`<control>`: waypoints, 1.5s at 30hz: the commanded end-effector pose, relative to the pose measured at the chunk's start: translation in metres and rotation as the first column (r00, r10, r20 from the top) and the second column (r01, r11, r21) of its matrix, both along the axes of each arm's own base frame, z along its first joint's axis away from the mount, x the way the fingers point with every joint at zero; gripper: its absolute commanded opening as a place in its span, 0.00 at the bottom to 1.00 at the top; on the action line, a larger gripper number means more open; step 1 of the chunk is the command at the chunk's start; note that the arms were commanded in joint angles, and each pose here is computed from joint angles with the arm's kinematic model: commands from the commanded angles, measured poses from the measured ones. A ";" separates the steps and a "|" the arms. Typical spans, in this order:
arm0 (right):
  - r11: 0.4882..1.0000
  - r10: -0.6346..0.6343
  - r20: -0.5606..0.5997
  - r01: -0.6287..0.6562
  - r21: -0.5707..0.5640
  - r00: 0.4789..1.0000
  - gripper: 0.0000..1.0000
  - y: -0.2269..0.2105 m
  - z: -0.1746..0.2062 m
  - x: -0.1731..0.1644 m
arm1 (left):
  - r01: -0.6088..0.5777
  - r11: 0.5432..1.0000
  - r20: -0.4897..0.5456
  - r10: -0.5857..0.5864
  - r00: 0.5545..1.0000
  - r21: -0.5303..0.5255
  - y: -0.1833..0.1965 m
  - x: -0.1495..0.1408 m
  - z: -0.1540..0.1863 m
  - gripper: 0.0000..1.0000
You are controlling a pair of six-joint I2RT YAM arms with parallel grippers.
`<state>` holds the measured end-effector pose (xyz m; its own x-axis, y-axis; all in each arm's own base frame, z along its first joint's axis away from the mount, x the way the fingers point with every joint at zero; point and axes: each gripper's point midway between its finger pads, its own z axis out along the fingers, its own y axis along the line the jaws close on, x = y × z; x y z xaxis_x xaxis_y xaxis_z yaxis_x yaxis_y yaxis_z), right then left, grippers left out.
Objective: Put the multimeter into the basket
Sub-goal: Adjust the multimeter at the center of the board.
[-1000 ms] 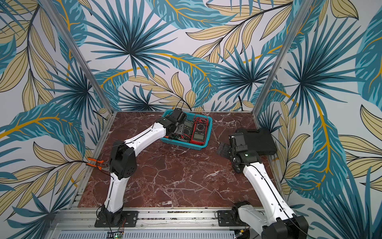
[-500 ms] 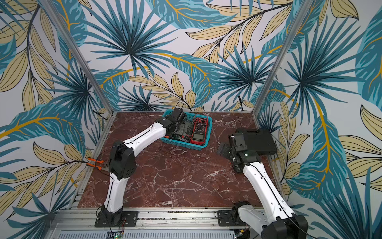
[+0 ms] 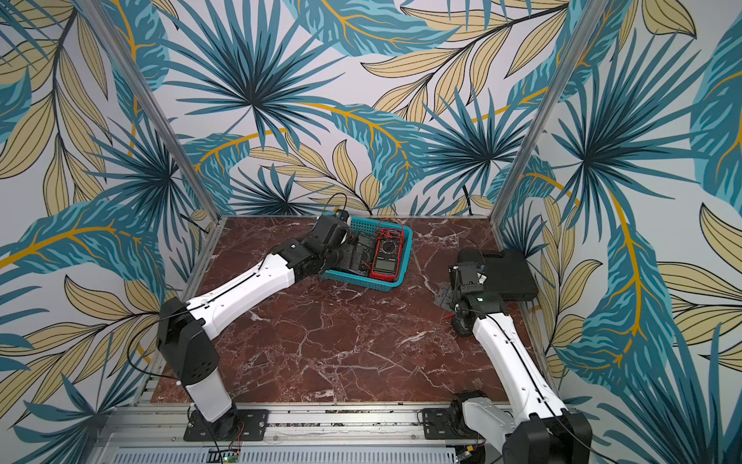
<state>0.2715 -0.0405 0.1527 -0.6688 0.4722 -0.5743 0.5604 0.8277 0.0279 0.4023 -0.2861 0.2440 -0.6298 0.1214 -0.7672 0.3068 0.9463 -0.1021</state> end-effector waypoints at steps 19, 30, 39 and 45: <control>0.977 -0.203 -0.197 0.211 0.022 0.959 1.00 -0.042 -0.084 0.006 | 0.053 0.978 0.119 -0.029 0.992 -0.204 0.014 -0.034 0.009 1.00; 0.973 -0.148 -0.242 0.186 0.139 0.959 0.96 -0.021 -0.126 0.009 | 0.034 0.980 0.128 -0.009 0.992 -0.198 0.022 -0.038 0.009 1.00; 0.973 0.000 -0.241 0.055 0.223 0.971 0.86 0.012 -0.123 0.017 | 0.029 0.978 0.135 -0.001 0.991 -0.208 0.023 -0.038 0.013 1.00; 0.966 0.106 -0.225 -0.048 0.253 0.969 0.92 0.039 -0.112 0.026 | 0.029 0.976 0.136 0.000 0.991 -0.216 0.022 -0.038 0.014 1.00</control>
<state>0.2948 -0.0159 0.0368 -0.7792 0.5540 -0.2931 0.5571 0.8265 0.0809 0.3653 -0.2677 0.2488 -0.5437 -0.0188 -0.8391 0.3489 0.9042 -0.2463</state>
